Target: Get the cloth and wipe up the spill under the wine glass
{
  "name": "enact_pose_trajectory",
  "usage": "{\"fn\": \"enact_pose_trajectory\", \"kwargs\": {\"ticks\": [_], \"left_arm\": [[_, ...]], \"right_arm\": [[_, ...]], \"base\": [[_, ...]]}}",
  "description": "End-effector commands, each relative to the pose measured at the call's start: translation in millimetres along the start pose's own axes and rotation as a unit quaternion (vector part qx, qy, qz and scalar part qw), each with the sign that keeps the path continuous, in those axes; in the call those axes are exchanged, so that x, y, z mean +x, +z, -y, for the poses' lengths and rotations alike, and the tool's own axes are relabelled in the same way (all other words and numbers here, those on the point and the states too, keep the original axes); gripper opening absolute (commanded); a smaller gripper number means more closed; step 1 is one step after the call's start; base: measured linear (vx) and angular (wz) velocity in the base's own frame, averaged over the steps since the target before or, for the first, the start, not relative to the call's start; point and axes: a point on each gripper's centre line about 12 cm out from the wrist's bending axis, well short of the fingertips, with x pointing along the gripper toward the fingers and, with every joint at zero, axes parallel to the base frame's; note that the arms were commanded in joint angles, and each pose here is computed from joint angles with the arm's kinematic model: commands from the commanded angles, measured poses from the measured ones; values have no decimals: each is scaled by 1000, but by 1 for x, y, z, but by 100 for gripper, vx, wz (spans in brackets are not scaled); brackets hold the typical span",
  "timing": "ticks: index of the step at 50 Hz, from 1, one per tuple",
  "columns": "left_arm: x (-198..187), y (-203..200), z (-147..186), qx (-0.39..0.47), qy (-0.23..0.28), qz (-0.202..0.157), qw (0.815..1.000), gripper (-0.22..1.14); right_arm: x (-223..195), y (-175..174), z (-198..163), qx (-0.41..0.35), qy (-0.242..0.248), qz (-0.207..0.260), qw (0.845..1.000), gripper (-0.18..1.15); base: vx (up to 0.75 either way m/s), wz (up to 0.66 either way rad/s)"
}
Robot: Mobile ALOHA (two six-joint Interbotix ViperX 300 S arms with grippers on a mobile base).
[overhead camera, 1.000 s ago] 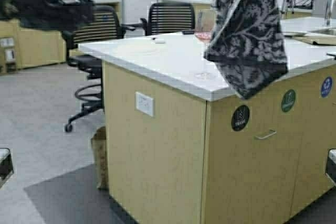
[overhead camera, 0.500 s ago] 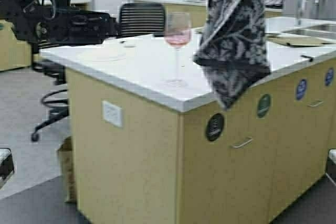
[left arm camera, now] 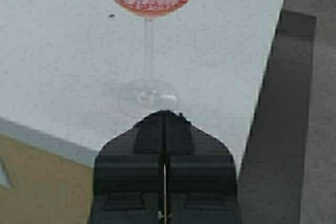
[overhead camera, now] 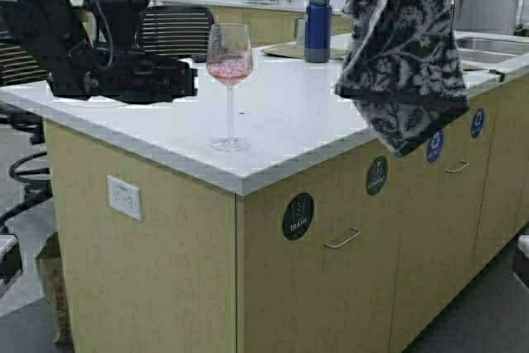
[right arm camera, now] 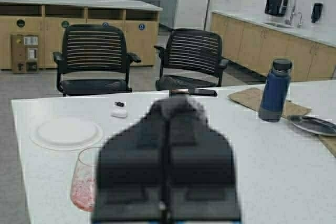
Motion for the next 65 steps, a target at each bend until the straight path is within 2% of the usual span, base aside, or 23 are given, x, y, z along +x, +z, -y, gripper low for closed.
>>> {"fn": "enact_pose_trajectory", "kwargs": {"ticks": [1,5,13,24,31,35,46,56,65], "left_arm": [[14,-1,0,3,-3,33,999,6],[19,-11,1,3,-9,46,999,11],[20,-27,4,2,-28,76,997,33],[25,-50,5,6,-34,77,996,68],[33,-63,11,15,-62,83,995,89],[37,-68,13,21,-72,83,994,97],[50,-69,13,27,-76,98,992,98],[66,-74,24,23,-110,109,988,98],[81,-80,29,22,-116,112,987,97]], "right_arm": [[3,12,1,1,-2,21,1000,6],[2,10,1,0,-1,19,1000,6],[4,5,0,-2,-1,12,1000,6],[4,2,0,-2,0,8,1000,6],[3,1,0,-2,0,6,1000,6],[3,-1,0,-1,0,4,1000,6],[4,-4,-1,-1,1,-1,1000,6],[5,-6,-1,-2,1,-3,1000,6],[5,-6,-1,-2,1,-3,1000,6]], "base": [[11,-3],[11,-3],[10,-3],[11,0],[11,4],[11,5],[11,3],[9,2],[8,1]]}}
